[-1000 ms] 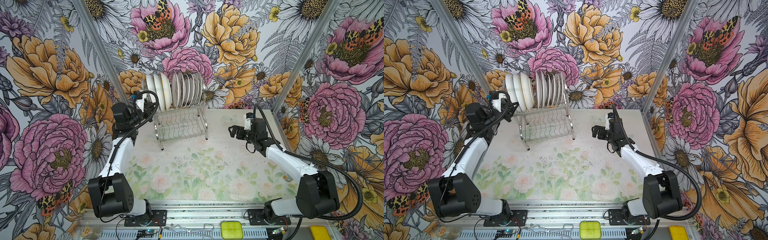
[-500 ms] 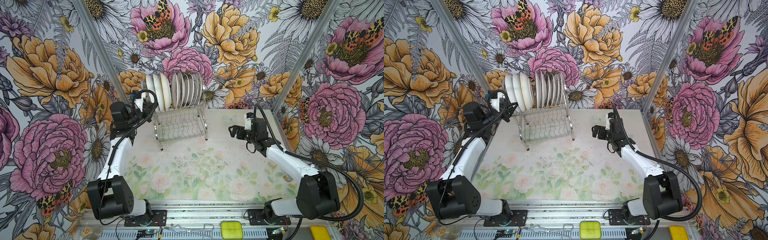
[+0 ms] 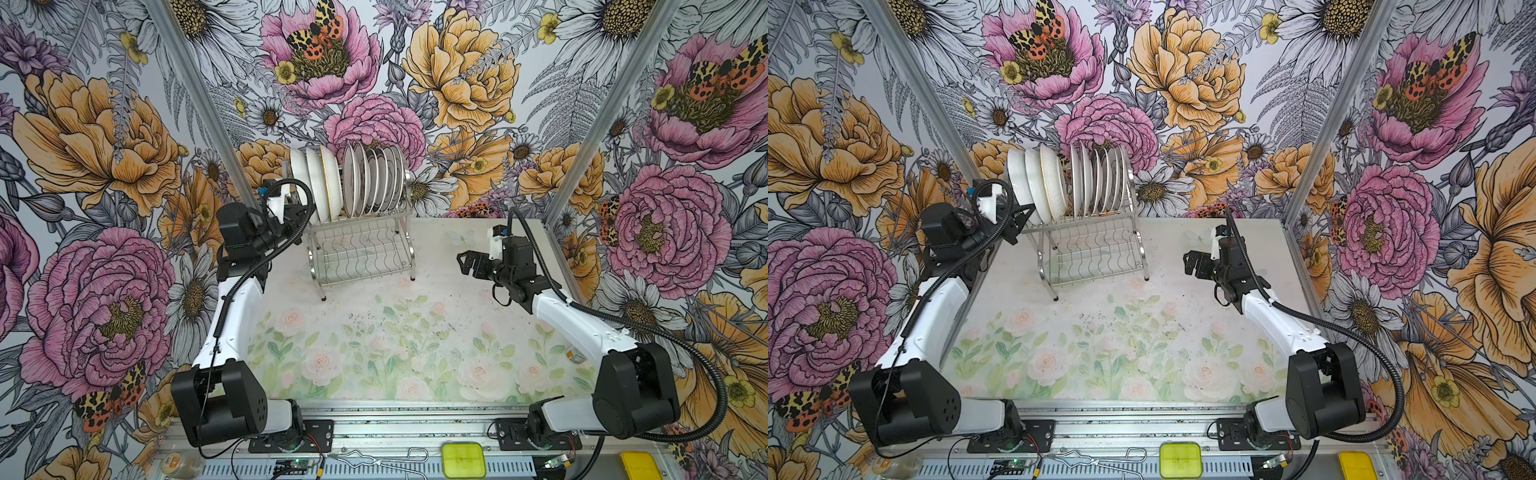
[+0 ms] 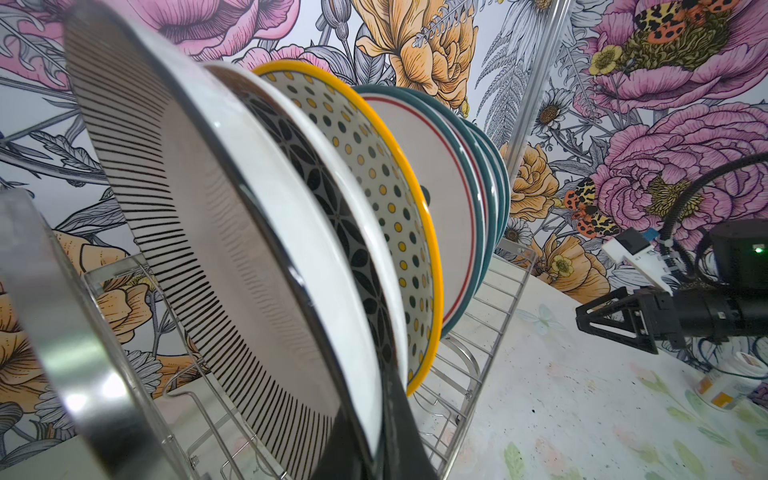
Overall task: Unload the plates from the dish rack
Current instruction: 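Close the left gripper on the striped plate rim and tilt it out, then lift the striped plate out of the rack with the left gripper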
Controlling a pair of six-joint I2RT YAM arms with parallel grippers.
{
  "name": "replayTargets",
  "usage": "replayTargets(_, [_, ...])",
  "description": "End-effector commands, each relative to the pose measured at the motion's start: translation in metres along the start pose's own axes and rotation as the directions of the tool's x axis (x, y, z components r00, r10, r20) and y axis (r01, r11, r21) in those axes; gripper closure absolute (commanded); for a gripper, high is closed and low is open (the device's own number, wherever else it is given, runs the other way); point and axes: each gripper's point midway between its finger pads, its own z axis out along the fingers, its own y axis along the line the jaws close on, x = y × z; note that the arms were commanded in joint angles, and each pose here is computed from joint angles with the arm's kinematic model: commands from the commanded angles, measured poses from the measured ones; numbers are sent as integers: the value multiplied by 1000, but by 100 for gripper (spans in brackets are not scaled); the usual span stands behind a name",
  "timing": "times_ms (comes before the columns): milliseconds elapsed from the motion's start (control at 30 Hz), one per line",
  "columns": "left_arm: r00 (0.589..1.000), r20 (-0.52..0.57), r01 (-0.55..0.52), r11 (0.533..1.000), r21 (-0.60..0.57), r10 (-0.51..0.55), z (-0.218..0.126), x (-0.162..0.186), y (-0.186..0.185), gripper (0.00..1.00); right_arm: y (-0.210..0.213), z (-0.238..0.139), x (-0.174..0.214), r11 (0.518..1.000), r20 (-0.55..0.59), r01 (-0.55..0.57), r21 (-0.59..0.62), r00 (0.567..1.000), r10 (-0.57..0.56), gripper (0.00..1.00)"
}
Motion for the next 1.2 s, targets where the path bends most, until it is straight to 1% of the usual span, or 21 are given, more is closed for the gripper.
replayTargets(0, [956,148,-240,966,-95,252,-27,-75,-5,100,7,-12,-17,1000,48,8,-22,999,-7,1])
replayTargets(300, [942,185,-262,958,-118,280,-41,-92,-13,100,7,-13,-16,1000,48,5,-24,999,-4,1])
replayTargets(833, [930,200,-287,949,-133,309,-58,-110,-28,100,9,-20,-14,999,56,4,-33,998,-3,1])
replayTargets(1000, [924,226,-290,951,-111,308,-65,-118,-41,100,9,-19,-14,999,53,9,-37,999,-8,1])
replayTargets(1167, [912,289,-287,956,-58,291,-74,-129,-60,100,10,-18,-14,999,49,26,-40,999,-24,1])
